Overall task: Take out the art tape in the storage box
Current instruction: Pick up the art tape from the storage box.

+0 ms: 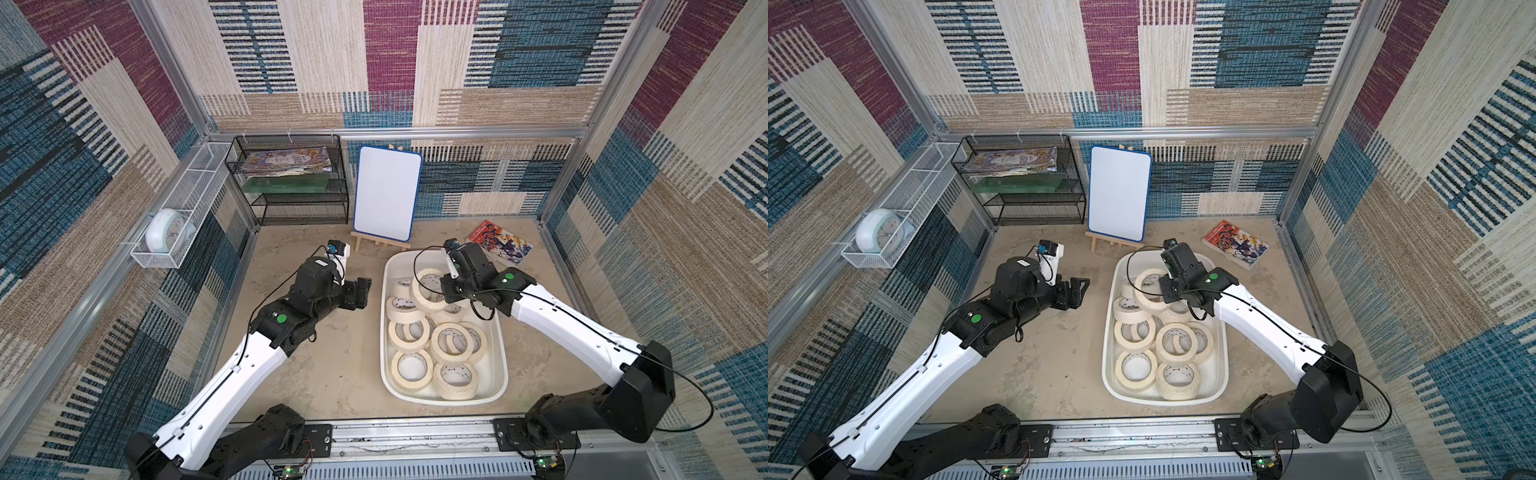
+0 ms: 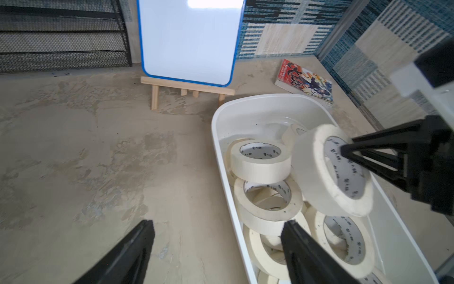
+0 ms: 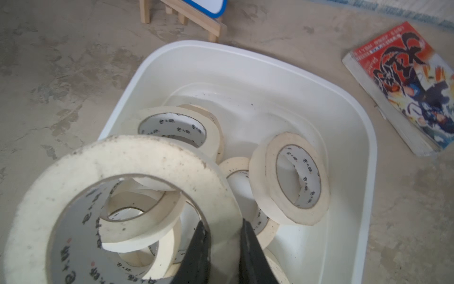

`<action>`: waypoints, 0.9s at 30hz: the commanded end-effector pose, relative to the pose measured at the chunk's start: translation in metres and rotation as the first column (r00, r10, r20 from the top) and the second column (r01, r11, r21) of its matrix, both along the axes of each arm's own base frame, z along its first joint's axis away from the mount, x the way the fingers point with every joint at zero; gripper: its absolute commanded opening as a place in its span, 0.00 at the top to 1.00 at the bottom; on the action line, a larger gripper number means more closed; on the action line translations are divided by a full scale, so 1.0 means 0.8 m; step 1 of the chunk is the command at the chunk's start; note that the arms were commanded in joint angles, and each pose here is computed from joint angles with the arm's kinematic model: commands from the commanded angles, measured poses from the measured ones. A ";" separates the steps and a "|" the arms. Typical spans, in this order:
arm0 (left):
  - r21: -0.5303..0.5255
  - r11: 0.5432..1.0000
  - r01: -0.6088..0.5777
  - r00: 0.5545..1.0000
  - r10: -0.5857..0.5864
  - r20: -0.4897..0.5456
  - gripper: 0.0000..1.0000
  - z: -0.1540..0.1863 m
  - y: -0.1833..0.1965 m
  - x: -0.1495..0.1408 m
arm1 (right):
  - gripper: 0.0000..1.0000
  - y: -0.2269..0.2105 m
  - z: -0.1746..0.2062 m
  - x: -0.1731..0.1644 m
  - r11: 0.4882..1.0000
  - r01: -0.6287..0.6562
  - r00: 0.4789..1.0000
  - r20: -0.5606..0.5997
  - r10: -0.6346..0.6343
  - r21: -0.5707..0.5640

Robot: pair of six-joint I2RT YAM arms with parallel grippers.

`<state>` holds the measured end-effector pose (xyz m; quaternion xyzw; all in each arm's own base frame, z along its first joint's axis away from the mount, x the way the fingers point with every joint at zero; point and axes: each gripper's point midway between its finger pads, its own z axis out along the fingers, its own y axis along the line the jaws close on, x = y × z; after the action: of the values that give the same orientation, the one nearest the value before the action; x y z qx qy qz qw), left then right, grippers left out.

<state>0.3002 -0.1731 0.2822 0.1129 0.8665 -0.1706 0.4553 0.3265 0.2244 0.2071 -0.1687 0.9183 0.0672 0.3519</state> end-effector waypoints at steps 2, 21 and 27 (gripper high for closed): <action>0.026 0.997 0.079 0.996 -0.078 -0.033 0.14 -0.003 -0.033 -0.002 | 1.00 0.039 0.000 0.006 0.997 -0.039 0.999 0.028 0.040 -0.062; 0.160 0.986 0.053 0.984 -0.024 -0.177 0.26 -0.094 -0.066 0.047 | 1.00 0.112 0.004 -0.016 0.987 -0.161 0.987 0.027 0.160 0.011; 0.178 0.983 0.030 0.985 0.001 -0.171 0.83 -0.098 -0.066 0.058 | 1.00 0.116 0.002 -0.022 0.984 -0.175 0.984 0.024 0.175 0.026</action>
<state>0.3359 -0.2306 0.1964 0.1651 0.9167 -0.1144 0.3455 0.3104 0.3119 0.2001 -0.2482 0.8996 0.0900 0.3479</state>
